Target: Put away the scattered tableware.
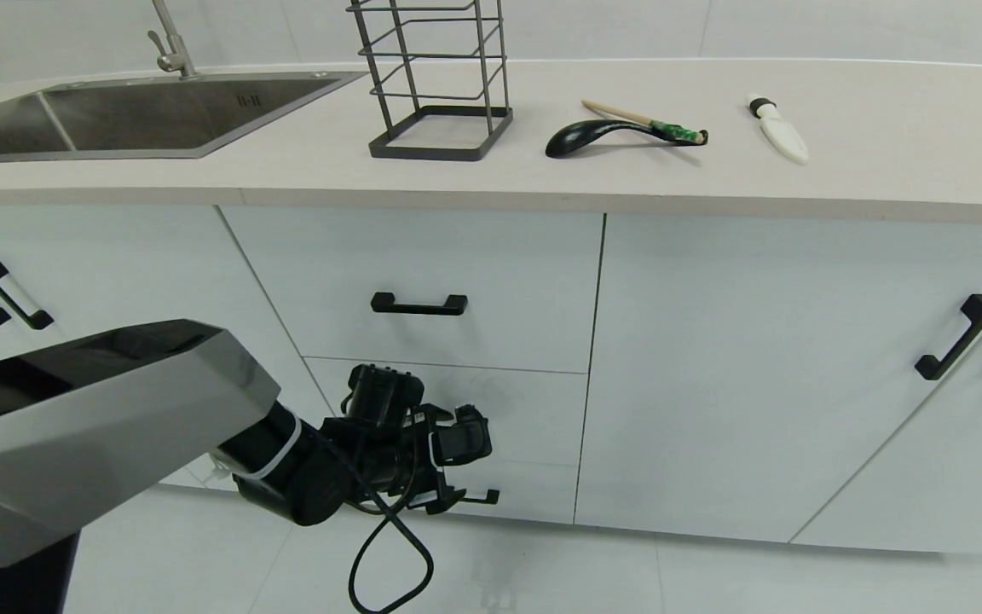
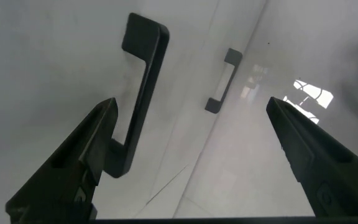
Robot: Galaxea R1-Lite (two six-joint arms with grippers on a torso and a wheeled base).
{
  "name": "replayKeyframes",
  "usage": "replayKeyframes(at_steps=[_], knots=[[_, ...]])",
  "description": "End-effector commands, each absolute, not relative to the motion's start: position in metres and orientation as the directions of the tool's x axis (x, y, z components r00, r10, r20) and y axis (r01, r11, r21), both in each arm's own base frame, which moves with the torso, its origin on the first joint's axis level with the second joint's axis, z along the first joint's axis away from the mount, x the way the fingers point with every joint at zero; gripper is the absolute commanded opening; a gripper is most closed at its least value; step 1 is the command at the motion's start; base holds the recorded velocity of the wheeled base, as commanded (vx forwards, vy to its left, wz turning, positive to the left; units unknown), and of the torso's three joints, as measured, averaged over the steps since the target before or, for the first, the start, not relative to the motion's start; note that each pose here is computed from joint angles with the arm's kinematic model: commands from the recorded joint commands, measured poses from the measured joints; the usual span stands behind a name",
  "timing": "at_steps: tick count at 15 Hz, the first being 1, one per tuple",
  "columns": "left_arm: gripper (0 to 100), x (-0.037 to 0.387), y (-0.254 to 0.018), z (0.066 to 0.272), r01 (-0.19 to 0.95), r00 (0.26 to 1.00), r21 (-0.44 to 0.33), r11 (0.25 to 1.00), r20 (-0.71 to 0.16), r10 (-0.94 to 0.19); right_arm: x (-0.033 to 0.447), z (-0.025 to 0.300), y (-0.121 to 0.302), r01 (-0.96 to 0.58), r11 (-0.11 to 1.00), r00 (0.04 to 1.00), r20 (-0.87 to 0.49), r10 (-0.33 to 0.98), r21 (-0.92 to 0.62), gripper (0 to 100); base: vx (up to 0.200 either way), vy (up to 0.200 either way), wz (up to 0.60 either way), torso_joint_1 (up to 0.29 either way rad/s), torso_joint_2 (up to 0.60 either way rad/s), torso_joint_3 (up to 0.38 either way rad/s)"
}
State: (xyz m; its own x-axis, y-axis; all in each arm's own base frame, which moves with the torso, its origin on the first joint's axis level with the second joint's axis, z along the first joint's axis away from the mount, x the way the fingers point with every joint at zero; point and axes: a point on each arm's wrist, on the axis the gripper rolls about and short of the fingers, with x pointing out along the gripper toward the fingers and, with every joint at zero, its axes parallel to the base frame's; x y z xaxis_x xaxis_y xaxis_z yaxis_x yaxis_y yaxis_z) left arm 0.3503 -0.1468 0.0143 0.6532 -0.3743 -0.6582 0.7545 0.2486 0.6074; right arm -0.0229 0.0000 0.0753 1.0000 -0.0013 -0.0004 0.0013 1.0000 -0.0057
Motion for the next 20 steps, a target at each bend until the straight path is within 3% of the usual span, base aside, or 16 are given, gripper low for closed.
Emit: replayKeyframes(at_steps=[1,6,10,20], knots=[[100,0.355,-0.149,0.007,0.757,0.65,0.604,0.248,-0.662,-0.374,-0.023,0.075,0.0,0.0,1.0,1.0,-0.002,0.0,-0.006,0,0.0,0.0,0.0,0.0,0.0,0.0],[100,0.356,-0.153,-0.002,0.774,0.63,0.589,0.234,-0.673,-0.388,-0.023,0.075,0.0,0.0,1.0,1.0,-0.002,0.0,-0.006,0,0.0,0.0,0.0,0.0,0.0,0.0],[100,0.332,-0.148,-0.008,0.823,0.564,0.532,0.202,-0.72,-0.405,-0.023,0.075,0.0,0.002,1.0,1.0,-0.002,-0.002,-0.006,0,0.0,0.0,0.0,0.0,0.0,0.0],[100,0.314,-0.145,0.01,0.82,0.566,0.539,0.193,-0.711,-0.418,-0.023,0.075,0.0,0.002,1.0,1.0,-0.002,-0.002,-0.006,0,0.0,0.0,0.0,0.0,0.0,0.0]])
